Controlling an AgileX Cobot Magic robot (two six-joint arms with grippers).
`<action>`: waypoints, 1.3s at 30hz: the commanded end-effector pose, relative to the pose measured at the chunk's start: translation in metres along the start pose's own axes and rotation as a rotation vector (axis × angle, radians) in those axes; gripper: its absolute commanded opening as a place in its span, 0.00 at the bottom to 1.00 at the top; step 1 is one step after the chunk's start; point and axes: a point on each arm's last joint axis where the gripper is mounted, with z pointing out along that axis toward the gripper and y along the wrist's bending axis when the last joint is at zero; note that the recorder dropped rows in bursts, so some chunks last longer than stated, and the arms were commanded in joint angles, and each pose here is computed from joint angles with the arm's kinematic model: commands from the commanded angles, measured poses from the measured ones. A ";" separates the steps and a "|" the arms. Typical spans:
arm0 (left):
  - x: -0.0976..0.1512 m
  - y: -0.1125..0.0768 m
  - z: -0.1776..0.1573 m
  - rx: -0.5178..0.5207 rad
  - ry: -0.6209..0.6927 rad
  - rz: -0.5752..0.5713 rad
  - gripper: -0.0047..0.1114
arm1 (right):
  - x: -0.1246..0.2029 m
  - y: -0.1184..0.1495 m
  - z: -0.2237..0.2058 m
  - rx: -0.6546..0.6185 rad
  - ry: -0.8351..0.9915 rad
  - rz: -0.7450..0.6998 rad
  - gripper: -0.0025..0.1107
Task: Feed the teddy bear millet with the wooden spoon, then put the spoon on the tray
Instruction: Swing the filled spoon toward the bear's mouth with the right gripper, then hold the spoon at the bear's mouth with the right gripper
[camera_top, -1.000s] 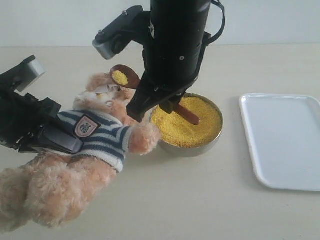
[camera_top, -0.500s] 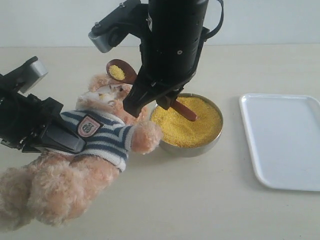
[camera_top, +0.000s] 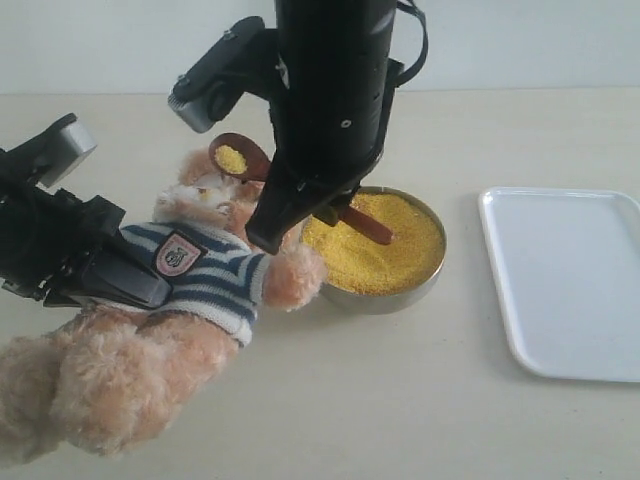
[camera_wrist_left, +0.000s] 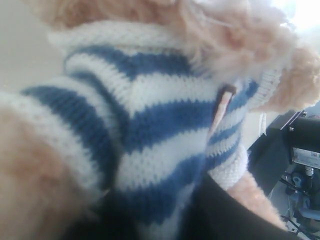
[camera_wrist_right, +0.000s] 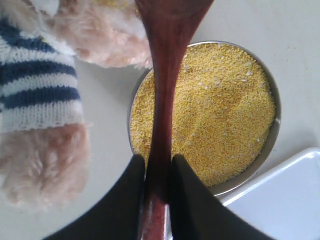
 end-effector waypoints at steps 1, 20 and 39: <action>0.000 -0.003 -0.001 0.030 -0.007 -0.005 0.07 | -0.005 0.011 -0.004 0.102 -0.007 -0.085 0.02; 0.000 -0.003 -0.001 0.033 -0.003 -0.001 0.07 | -0.008 0.021 0.014 0.253 0.053 -0.201 0.02; 0.000 -0.003 -0.001 0.033 -0.003 0.002 0.07 | -0.006 0.048 0.016 0.432 0.058 -0.357 0.02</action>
